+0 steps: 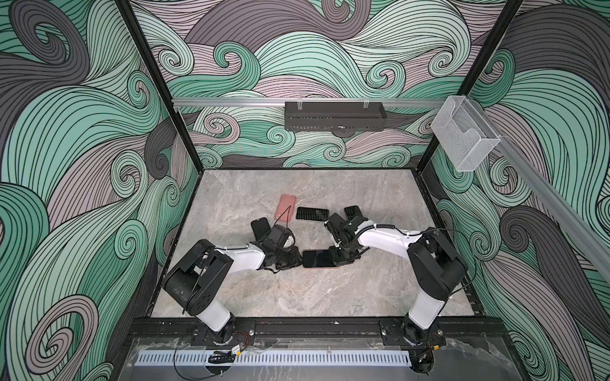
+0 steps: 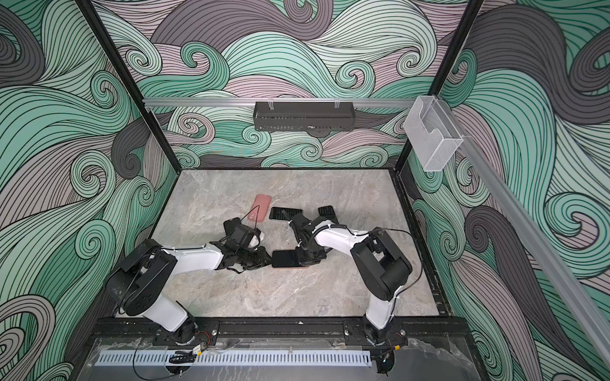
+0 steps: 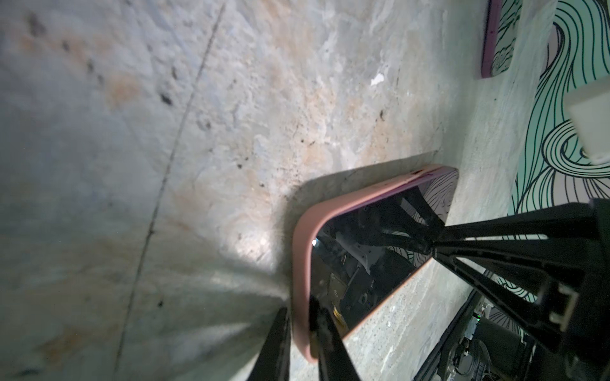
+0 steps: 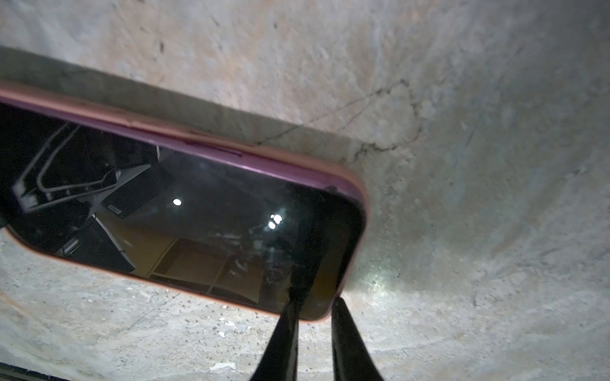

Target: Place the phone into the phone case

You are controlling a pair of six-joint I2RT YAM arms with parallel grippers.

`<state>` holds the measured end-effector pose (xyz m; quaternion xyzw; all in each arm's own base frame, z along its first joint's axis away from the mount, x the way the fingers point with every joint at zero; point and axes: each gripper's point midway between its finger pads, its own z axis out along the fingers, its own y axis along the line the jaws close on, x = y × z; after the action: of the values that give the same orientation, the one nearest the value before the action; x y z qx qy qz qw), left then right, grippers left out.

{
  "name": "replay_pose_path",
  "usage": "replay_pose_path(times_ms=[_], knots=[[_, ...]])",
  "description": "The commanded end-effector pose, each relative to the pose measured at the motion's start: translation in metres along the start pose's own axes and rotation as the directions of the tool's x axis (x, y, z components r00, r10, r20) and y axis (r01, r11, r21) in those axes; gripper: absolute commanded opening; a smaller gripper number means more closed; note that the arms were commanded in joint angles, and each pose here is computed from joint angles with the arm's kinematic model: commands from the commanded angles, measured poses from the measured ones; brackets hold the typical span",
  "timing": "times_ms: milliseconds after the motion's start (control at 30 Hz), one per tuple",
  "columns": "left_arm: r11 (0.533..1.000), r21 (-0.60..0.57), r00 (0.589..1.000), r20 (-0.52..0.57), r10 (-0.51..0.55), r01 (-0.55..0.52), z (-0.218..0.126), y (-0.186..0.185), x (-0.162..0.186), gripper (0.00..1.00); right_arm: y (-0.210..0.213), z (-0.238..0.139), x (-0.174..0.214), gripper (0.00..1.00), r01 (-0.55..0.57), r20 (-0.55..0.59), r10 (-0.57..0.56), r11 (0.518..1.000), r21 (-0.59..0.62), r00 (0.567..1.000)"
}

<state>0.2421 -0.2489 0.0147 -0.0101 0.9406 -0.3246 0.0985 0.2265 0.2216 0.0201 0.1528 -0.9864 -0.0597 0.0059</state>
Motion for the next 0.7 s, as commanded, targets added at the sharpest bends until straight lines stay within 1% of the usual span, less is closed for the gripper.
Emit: replay_pose_path(times_ms=[0,100,300,433,667], knots=[[0.987,-0.154,0.997,-0.066,-0.048,0.037,0.001,0.035,0.022,0.19,0.024,-0.005,-0.009,0.2,0.052,0.035,-0.049,0.994,-0.094,0.998],[0.988,-0.154,0.997,-0.061,-0.042,0.032,0.0,0.032,0.019,0.21,0.019,-0.015,-0.014,0.21,0.044,0.061,-0.037,0.994,-0.102,0.997],[0.988,-0.152,0.999,-0.046,-0.025,0.018,-0.004,0.026,0.011,0.28,0.01,-0.03,-0.021,0.21,0.023,0.094,-0.009,0.99,-0.141,0.995],[0.986,-0.164,0.999,-0.036,-0.015,0.009,-0.007,0.024,0.007,0.3,0.001,-0.034,-0.026,0.21,0.009,0.107,0.006,0.99,-0.143,0.994],[0.975,-0.222,1.0,-0.023,0.004,-0.009,-0.012,0.026,-0.003,0.31,-0.014,-0.031,-0.036,0.2,-0.011,0.111,0.026,0.992,-0.128,0.993]])
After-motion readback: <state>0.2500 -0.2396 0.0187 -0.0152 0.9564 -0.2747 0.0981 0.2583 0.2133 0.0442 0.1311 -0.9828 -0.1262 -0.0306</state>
